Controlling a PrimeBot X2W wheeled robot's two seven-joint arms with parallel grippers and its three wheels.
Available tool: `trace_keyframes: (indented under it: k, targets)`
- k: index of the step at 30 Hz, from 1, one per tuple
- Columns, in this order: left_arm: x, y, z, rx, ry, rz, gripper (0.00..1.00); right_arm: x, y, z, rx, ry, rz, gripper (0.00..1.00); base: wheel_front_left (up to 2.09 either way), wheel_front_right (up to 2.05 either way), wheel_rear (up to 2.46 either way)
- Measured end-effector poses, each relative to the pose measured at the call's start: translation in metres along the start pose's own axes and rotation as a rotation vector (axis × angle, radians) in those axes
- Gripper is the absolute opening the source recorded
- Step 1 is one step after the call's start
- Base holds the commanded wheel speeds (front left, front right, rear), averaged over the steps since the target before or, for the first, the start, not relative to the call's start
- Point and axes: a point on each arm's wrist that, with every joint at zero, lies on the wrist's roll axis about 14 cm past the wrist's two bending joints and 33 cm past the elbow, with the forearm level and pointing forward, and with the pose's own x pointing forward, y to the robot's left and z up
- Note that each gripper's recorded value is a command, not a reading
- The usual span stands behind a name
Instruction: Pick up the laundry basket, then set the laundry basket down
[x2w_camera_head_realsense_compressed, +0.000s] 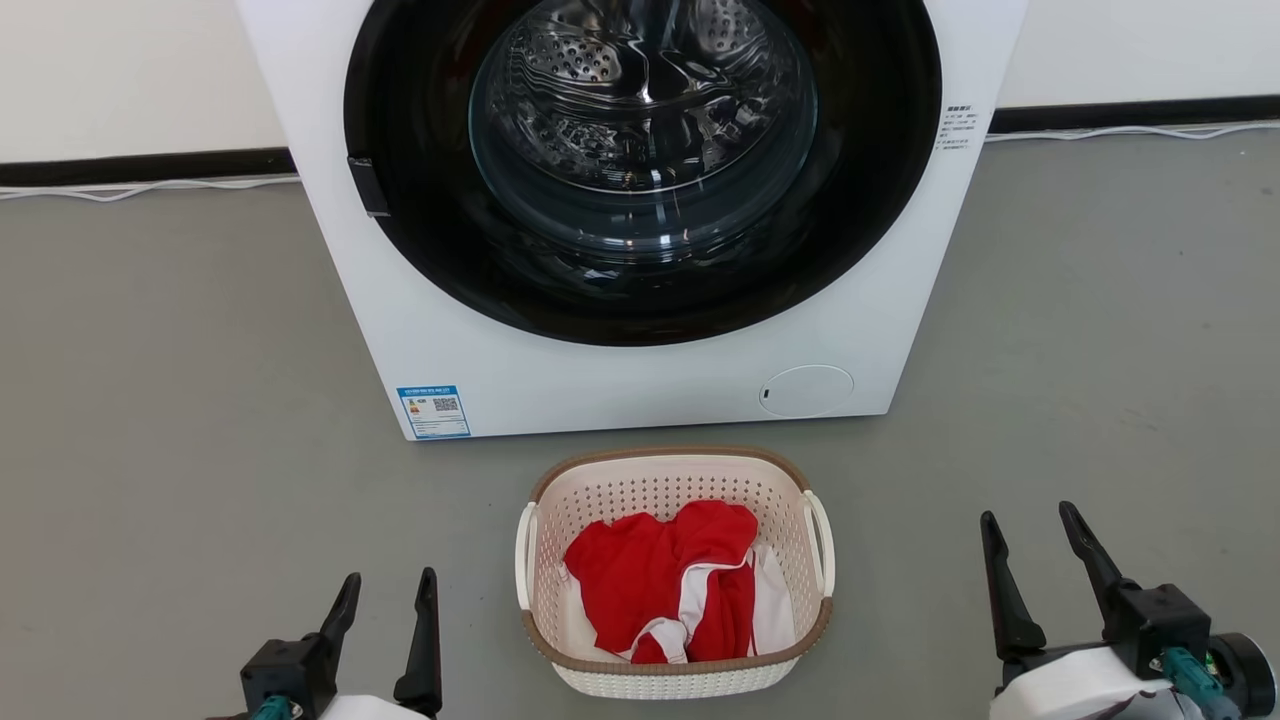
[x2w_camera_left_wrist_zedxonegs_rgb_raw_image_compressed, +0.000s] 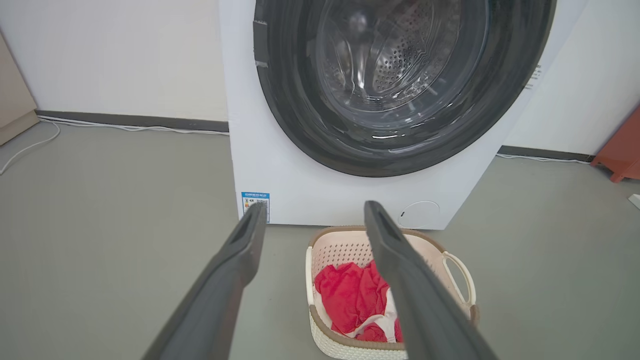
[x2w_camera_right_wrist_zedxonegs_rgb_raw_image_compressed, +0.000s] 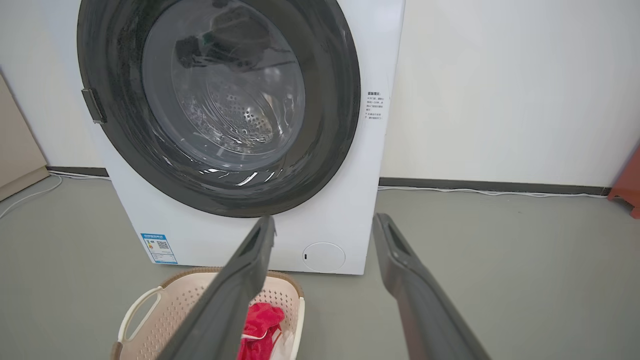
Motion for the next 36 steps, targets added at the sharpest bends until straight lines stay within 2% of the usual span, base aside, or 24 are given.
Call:
trace_keyframes:
  k: [36]
  targets:
    - [-0.0046,0.0044,-0.0061,0.01,0.017,0.018,1.0,0.0012,0.0029,-0.0006,-0.022,-0.001,0.012,1.0,0.0,0.0,0.0]
